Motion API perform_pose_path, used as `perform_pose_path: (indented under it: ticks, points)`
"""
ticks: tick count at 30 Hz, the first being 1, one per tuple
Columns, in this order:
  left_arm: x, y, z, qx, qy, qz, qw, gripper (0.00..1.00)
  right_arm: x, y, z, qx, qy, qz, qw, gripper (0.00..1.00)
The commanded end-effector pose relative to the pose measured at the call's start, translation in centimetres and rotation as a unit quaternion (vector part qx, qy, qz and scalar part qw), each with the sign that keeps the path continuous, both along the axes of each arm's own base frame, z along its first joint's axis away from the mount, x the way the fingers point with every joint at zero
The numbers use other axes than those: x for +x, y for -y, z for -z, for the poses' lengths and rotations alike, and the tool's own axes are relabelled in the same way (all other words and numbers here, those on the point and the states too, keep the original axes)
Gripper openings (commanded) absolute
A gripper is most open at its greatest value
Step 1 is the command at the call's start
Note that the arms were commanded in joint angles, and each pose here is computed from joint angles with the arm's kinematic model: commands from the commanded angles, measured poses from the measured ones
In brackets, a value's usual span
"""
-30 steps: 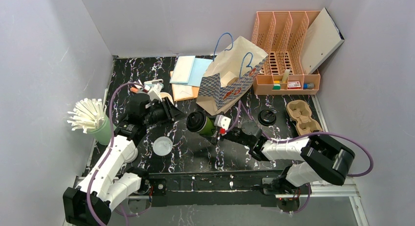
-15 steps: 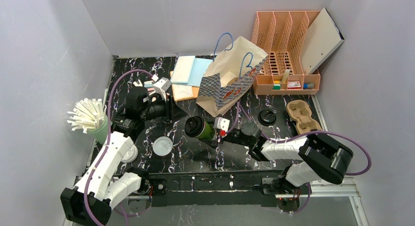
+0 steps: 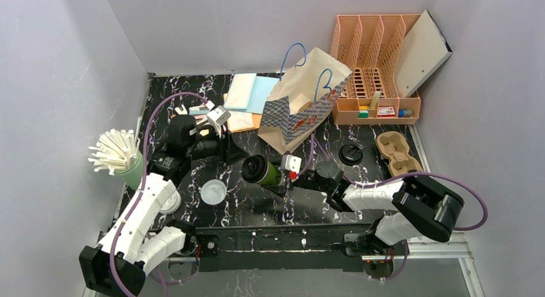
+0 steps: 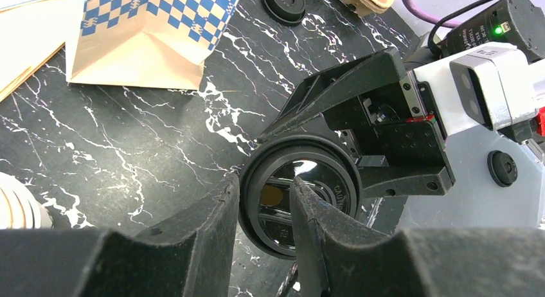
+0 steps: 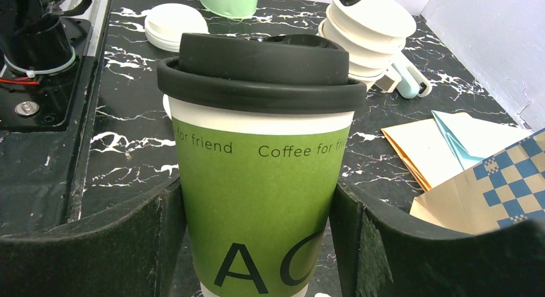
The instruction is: Pack the takeout coffee
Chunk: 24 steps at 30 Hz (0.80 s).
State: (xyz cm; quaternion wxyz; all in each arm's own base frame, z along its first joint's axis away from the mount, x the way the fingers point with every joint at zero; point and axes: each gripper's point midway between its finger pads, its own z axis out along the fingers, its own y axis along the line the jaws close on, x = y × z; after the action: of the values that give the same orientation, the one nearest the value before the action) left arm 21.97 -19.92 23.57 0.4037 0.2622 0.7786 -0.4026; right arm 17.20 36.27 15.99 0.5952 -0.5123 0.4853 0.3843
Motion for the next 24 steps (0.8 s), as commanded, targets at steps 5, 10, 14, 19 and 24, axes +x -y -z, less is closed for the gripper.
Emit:
perform_pose_path:
  ticks: [5, 10, 14, 19, 24]
  points:
    - [-1.1, 0.7, 1.4, 0.007, -0.018, 0.028, 0.999, 0.28, 0.2, -0.2, -2.3, 0.03, 0.016, -0.001, 0.999, 0.72]
    - [-1.3, 0.7, 1.9, 0.014, -0.023, 0.032, 0.999, 0.28, 0.2, -0.2, -2.5, 0.03, 0.018, 0.0, 0.999, 0.72]
    - [-1.6, 0.6, 2.4, 0.02, -0.024, 0.033, 0.999, 0.27, 0.1, -0.2, -2.6, 0.031, 0.019, -0.002, 0.999, 0.72]
    - [-1.7, 0.6, 2.8, 0.027, -0.027, 0.034, 0.999, 0.25, 0.0, -0.4, -2.7, 0.031, 0.018, -0.007, 0.999, 0.72]
    - [-1.7, 0.6, 3.2, 0.033, -0.033, 0.032, 0.998, 0.24, 0.0, -0.4, -2.8, 0.031, 0.019, -0.008, 0.999, 0.72]
